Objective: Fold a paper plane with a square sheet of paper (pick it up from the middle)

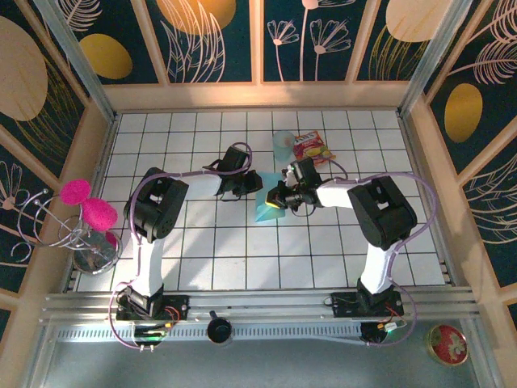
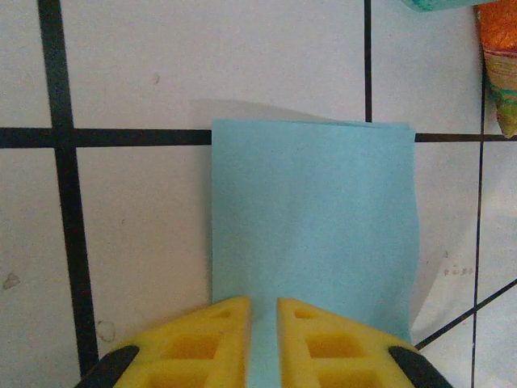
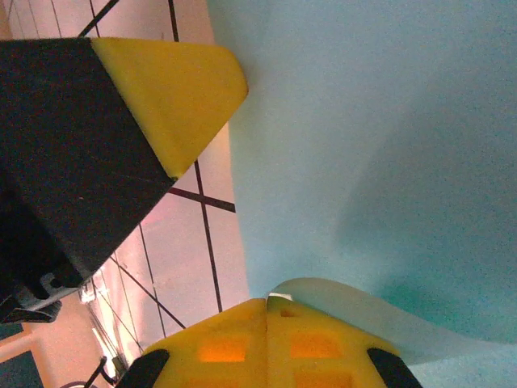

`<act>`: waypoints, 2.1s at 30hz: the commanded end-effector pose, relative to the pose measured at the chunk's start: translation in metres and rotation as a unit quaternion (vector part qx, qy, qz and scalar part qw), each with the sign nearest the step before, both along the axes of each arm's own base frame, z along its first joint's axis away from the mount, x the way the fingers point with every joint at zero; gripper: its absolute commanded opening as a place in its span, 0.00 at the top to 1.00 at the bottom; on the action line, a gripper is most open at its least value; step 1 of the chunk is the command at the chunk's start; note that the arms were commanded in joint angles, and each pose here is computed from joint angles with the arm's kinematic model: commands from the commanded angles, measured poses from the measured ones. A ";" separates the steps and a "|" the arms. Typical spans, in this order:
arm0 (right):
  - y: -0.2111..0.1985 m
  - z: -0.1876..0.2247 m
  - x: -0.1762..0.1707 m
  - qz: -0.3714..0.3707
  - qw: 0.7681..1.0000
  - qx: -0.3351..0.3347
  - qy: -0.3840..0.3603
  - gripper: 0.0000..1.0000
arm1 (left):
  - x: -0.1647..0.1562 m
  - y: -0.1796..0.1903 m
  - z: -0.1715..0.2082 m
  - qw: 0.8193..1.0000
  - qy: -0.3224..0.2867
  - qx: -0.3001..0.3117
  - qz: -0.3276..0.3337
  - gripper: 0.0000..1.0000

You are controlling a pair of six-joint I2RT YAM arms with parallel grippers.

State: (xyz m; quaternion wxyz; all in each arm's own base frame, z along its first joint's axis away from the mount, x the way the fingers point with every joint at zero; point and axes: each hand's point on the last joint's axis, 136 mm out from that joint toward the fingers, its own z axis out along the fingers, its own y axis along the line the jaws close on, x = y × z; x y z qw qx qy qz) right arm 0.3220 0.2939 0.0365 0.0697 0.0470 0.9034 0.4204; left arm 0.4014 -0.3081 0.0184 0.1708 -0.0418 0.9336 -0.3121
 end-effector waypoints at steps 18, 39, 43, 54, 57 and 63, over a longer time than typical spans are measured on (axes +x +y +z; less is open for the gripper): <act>0.011 -0.006 0.001 0.019 1.000 -0.006 -0.001 0.99 | -0.010 0.006 -0.012 1.000 0.021 0.009 0.001 0.83; 0.015 -0.007 0.003 0.023 1.000 0.004 -0.004 0.99 | -0.012 0.007 -0.014 1.000 0.023 0.008 0.002 0.83; 0.016 -0.007 0.004 0.024 1.000 0.006 -0.005 0.99 | -0.012 0.007 -0.014 1.000 0.023 0.008 0.001 0.83; 0.017 -0.006 0.005 0.024 1.000 0.010 -0.009 0.99 | -0.013 0.008 -0.013 1.000 0.023 0.007 0.003 0.83; 0.017 -0.006 0.006 0.023 1.000 0.011 -0.010 0.99 | -0.014 0.007 -0.014 1.000 0.024 0.008 0.002 0.83; 0.017 -0.010 0.005 0.023 1.000 0.009 -0.005 0.99 | -0.014 0.008 -0.015 1.000 0.025 0.008 0.002 0.83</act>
